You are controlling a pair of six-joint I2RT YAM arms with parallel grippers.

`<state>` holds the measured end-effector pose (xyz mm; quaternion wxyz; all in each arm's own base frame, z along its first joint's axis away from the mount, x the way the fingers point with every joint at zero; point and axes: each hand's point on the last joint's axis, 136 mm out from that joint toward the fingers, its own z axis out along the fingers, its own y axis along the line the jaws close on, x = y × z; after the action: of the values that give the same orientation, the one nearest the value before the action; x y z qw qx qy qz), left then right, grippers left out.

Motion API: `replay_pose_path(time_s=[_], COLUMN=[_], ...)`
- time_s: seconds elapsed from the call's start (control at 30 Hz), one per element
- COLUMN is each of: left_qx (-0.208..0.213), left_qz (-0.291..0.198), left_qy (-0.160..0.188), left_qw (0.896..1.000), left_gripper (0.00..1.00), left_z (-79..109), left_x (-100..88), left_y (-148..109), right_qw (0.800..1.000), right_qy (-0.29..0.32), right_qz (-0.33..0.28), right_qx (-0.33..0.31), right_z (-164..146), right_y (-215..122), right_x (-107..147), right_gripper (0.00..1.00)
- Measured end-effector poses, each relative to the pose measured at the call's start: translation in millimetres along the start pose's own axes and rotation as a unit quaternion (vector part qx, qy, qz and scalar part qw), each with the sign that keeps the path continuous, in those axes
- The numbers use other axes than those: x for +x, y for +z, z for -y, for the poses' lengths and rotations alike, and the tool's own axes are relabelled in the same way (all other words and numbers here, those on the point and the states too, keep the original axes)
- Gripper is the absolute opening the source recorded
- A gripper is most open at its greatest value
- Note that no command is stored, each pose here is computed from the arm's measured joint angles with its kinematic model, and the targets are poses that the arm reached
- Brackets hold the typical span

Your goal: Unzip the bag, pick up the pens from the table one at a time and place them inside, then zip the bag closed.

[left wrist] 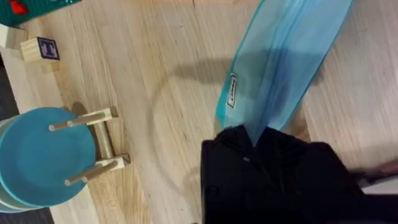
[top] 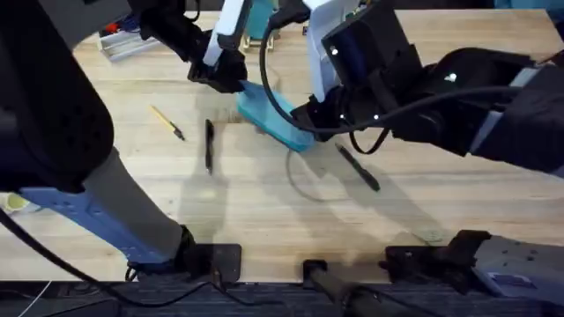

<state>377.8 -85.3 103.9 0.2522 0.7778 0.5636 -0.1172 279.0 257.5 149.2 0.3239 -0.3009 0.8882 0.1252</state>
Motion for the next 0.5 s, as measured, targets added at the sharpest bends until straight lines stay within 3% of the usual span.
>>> replay_pose_path(time_s=[0.5], left_qx=[0.0], left_qz=[0.002], left_qy=[0.0], left_qw=[1.0], left_gripper=[0.042], left_z=[-0.1], left_x=[-0.7], left_y=[0], right_qw=[1.0], right_qy=[0.001], right_qz=[0.027], right_qx=[-0.003], right_z=[-2], right_y=[12], right_x=[-15], right_gripper=[0.031])
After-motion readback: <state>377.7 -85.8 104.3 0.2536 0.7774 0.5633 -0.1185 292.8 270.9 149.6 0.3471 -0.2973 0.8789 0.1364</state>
